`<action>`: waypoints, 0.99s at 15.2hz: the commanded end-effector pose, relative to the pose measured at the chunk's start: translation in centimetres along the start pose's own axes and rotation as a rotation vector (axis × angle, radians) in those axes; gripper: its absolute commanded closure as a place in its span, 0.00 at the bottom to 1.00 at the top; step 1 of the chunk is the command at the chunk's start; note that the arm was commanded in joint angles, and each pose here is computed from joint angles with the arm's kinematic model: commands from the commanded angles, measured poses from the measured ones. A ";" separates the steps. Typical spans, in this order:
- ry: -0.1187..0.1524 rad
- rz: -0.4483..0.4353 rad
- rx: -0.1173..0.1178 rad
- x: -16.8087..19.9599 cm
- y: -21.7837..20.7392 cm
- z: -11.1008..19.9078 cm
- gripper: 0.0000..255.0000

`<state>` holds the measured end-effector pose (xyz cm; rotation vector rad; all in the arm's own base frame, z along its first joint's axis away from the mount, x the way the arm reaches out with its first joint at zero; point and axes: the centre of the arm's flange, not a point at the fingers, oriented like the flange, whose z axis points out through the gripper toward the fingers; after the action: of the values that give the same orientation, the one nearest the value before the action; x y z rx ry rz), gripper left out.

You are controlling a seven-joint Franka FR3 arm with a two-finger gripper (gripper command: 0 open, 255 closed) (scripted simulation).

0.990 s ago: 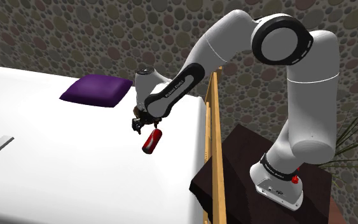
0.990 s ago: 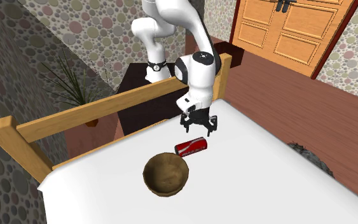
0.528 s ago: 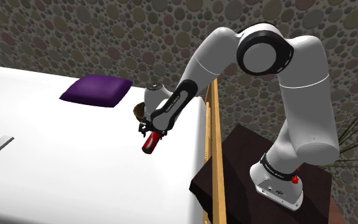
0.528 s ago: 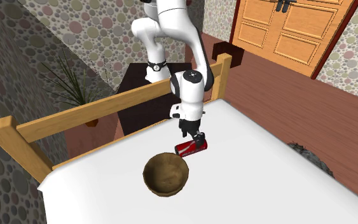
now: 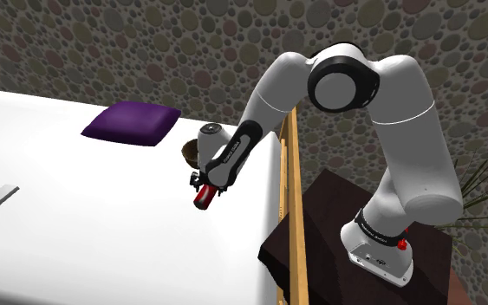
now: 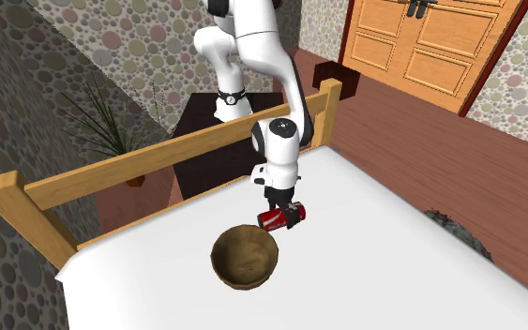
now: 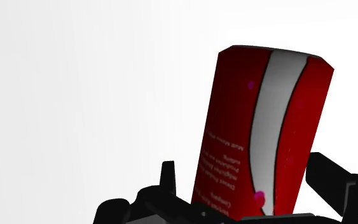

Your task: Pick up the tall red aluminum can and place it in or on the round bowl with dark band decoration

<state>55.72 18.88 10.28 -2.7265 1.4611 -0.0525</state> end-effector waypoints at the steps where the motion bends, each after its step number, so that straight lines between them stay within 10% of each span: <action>1: 0.000 0.000 0.000 0.0 0.0 0.2 0.00; 6: 0.000 0.000 0.000 0.0 0.0 0.2 0.00; 7: 0.000 0.000 0.000 0.0 0.0 0.2 1.00; 15: 0.000 0.000 0.000 0.0 0.0 0.2 1.00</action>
<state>55.77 18.87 10.19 -2.7245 1.4614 -0.0544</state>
